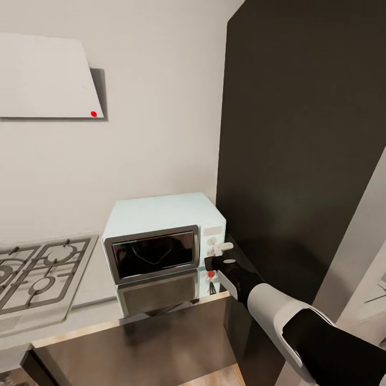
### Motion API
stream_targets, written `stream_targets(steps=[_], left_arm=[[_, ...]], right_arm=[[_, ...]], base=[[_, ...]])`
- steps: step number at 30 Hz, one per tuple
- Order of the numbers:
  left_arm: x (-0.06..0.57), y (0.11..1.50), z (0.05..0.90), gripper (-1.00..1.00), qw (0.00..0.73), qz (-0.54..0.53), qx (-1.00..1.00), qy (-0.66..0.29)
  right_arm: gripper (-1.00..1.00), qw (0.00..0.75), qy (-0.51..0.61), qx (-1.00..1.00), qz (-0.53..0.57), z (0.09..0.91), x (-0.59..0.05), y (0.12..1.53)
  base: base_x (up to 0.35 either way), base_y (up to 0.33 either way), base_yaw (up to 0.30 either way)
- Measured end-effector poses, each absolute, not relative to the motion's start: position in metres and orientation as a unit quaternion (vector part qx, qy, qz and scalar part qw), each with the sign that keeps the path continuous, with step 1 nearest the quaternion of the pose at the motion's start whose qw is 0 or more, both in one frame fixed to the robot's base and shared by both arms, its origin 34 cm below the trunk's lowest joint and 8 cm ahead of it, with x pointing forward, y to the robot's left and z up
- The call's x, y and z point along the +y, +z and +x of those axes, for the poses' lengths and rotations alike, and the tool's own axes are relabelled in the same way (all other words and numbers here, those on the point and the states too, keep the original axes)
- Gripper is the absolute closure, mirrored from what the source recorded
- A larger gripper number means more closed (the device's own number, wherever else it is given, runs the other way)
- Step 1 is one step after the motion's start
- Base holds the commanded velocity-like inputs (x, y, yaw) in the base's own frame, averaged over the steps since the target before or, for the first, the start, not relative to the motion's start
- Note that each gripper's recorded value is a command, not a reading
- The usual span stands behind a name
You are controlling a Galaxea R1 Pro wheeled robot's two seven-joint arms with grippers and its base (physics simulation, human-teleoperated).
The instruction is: In the kitchen, take the popcorn bag from the countertop, put it into the microwave, and heat it until the popcorn is cooked so the cooked popcorn ends up inside the bag.
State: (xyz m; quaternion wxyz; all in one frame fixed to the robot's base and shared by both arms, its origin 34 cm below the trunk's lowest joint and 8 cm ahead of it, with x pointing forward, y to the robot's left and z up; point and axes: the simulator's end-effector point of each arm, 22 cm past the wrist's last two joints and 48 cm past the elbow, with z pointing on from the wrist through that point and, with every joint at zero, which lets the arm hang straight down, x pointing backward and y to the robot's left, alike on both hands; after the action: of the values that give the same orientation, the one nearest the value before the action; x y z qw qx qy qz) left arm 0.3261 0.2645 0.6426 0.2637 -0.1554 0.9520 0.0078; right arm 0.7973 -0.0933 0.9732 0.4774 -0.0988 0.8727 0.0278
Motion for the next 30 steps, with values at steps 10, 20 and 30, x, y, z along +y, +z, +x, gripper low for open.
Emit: stream_targets(steps=[10,20,30], left_arm=[[0.265,0.643,0.326,-1.00,0.264,-0.157,0.952,0.008],[0.265,0.643,0.326,-1.00,0.264,-0.157,0.952,0.008],[0.266,0.643,0.326,-1.00,0.264,-0.157,0.952,0.009]], right_arm=[[1.00,0.476,0.028,0.874,-0.099,0.796,-0.093,0.971],[1.00,0.467,0.029,0.878,-0.098,0.787,-0.093,0.958],[1.00,0.467,0.029,0.878,-0.098,0.787,-0.093,0.958]], base=[[0.000,0.000,0.000],[0.003,0.000,0.000],[0.075,0.000,0.000]])
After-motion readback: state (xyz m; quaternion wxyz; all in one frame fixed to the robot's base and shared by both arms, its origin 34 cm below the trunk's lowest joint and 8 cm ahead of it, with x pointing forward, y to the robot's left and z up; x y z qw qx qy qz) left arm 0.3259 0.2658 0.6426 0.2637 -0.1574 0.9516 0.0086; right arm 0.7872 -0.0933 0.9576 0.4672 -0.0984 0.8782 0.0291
